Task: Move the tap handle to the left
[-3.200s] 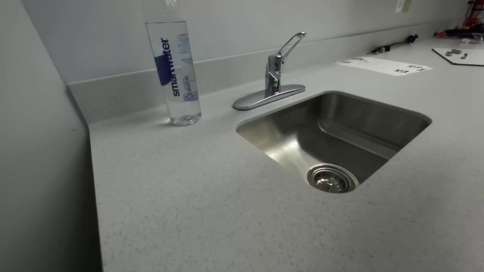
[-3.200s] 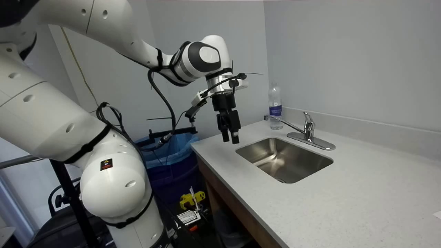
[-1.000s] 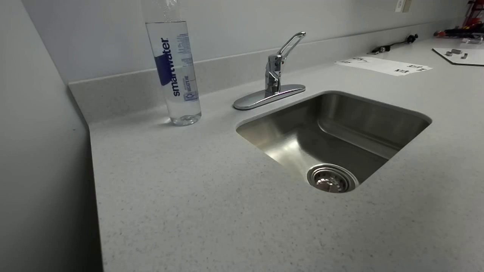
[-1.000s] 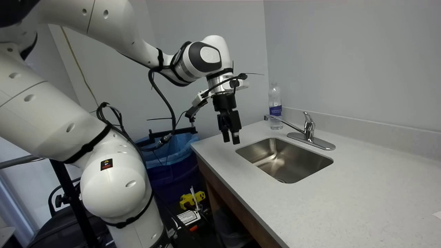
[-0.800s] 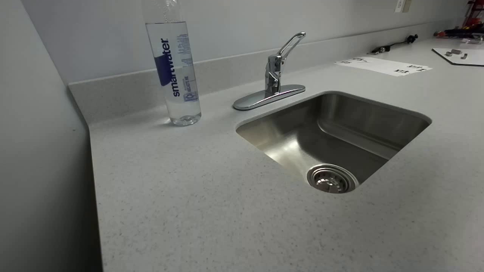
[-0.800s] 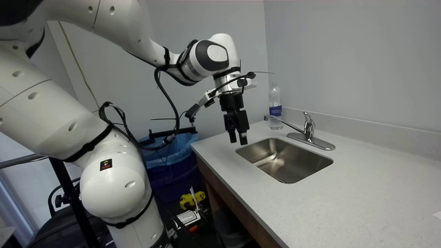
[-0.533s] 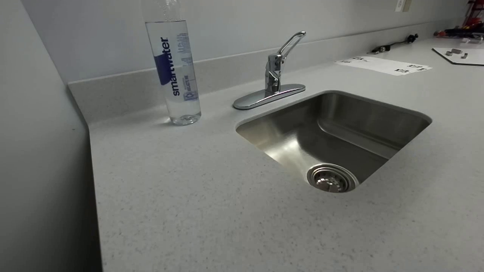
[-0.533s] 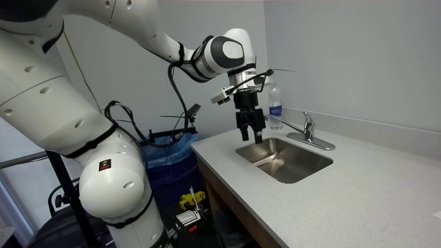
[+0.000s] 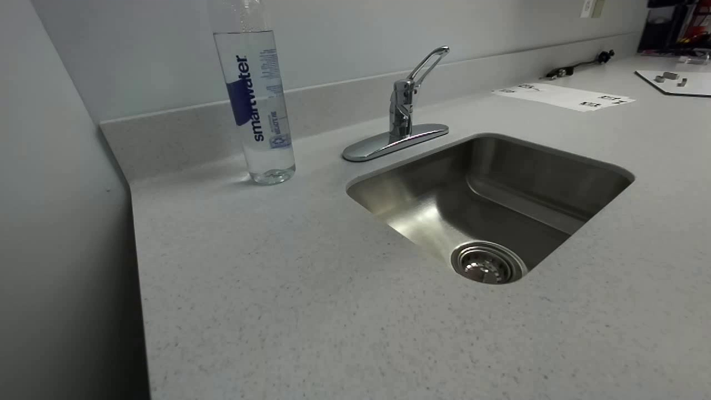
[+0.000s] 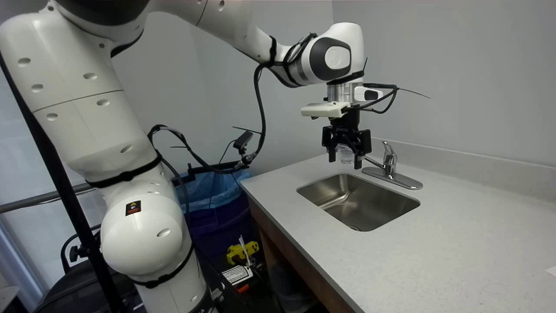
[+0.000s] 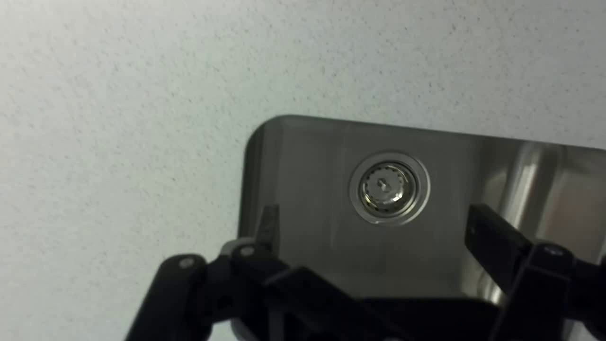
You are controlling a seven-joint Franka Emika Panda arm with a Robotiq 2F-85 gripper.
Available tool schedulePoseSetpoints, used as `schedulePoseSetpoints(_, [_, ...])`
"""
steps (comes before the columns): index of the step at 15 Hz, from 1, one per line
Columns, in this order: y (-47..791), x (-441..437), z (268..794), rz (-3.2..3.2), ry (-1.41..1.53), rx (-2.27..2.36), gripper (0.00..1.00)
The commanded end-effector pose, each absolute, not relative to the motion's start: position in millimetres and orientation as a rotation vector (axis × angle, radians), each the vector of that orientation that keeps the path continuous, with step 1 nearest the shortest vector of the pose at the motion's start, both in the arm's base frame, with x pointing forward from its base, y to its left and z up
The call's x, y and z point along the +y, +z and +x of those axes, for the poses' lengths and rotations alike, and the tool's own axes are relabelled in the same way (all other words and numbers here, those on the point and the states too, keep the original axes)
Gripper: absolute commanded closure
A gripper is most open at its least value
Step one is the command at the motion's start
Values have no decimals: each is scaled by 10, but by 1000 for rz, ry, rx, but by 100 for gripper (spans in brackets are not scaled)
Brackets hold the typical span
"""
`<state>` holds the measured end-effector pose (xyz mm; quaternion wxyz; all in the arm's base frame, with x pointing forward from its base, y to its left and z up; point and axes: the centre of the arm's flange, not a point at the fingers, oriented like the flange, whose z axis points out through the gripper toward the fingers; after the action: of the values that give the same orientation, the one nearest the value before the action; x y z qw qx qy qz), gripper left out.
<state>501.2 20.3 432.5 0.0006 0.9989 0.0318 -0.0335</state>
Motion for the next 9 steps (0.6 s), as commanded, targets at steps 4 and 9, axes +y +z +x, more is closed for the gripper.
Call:
schedulePoseSetpoints(4, [4646, 497, 5528, 3287, -49, 264, 0])
schedulePoseSetpoints(9, [4509, 418, 5390, 3248, -43, 206, 0])
